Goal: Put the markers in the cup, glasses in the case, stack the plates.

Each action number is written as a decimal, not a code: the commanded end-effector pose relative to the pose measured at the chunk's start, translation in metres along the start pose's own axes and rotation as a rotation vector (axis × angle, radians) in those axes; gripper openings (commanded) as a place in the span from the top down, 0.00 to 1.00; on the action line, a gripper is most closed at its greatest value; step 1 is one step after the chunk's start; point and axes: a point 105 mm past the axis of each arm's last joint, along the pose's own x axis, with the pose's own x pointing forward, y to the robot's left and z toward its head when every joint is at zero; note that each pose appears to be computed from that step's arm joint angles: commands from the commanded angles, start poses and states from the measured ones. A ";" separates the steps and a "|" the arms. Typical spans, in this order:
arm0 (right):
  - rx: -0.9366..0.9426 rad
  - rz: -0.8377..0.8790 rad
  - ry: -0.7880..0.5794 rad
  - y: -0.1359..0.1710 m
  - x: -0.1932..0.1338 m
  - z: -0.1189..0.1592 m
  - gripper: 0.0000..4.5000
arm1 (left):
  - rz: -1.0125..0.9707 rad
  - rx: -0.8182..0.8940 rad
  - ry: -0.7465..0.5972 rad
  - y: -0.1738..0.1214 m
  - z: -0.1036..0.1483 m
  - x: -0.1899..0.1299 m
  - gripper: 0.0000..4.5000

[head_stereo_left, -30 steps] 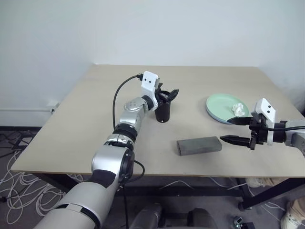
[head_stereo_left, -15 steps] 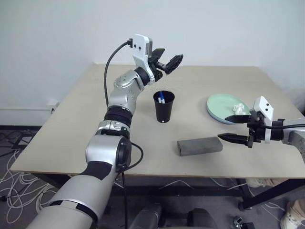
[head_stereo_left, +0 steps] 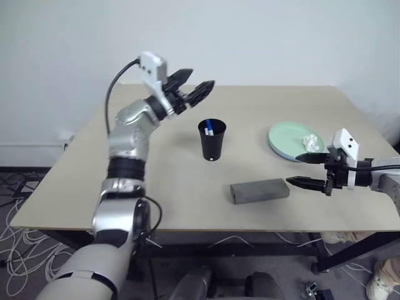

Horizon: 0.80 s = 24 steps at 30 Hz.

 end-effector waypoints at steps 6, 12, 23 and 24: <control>-0.032 -0.034 -0.056 -0.005 -0.003 0.015 0.00 | 0.043 0.020 0.037 -0.006 0.015 -0.065 0.00; -0.018 -0.042 -0.090 -0.005 0.001 0.017 0.00 | 0.093 -0.015 0.088 -0.017 -0.001 -0.093 0.00; 0.047 -0.066 -0.148 0.001 0.008 0.017 0.00 | 0.161 -0.055 0.236 -0.024 -0.037 -0.141 0.00; 0.054 -0.063 -0.152 0.002 0.009 0.018 0.00 | 0.171 -0.056 0.246 -0.024 -0.039 -0.145 0.00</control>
